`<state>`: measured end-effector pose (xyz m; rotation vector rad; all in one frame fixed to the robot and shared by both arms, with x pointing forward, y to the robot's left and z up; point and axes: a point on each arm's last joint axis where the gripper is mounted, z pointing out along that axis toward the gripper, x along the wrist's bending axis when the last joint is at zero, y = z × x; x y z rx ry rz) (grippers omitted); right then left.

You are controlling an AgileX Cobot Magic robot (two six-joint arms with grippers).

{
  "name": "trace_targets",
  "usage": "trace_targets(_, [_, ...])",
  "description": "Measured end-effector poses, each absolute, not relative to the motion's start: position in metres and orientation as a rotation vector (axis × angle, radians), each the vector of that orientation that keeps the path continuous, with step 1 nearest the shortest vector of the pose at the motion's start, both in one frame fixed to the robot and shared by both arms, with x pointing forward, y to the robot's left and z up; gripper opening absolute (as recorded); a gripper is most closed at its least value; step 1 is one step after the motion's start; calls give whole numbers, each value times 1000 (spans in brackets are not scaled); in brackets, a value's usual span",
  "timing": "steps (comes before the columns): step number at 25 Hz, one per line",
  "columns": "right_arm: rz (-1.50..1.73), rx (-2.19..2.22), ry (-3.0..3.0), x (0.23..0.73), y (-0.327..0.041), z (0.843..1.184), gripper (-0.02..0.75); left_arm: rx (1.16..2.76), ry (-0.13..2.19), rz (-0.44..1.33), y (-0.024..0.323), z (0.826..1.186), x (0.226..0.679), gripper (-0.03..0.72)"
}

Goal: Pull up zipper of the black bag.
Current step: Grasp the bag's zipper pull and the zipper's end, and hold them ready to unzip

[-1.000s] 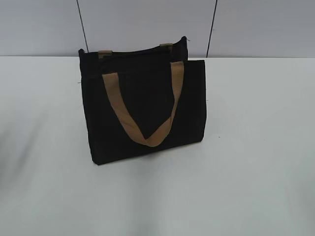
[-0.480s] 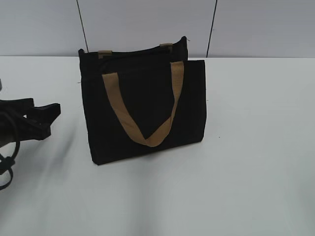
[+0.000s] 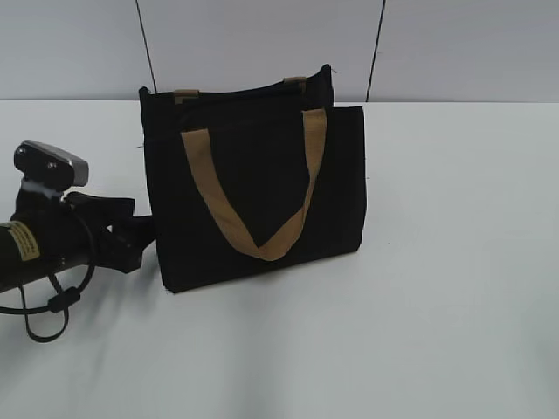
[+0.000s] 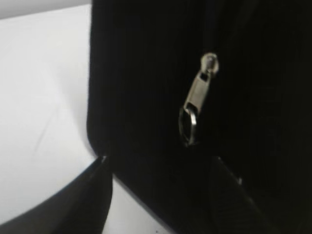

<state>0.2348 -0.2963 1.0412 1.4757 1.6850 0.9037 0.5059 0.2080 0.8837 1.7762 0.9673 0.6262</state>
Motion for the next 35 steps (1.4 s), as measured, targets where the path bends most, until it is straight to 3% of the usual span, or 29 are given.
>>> trace_targets(11, [904,1476,1685,235,-296,1041,503,1775,887,534,196,869,519,391])
trace_targets(22, [904,1476,1685,235,-296,1041,503,1768,814,488,188,866,525,369])
trace_targets(27, [904,1476,1685,235,-296,1041,503,1728,801,467,186,862,524,317])
trace_targets(30, [904,1476,1685,235,-296,1041,503,1723,795,467,186,862,524,258])
trace_targets(35, [904,1476,1685,235,-296,1041,503,1732,797,464,186,862,524,30])
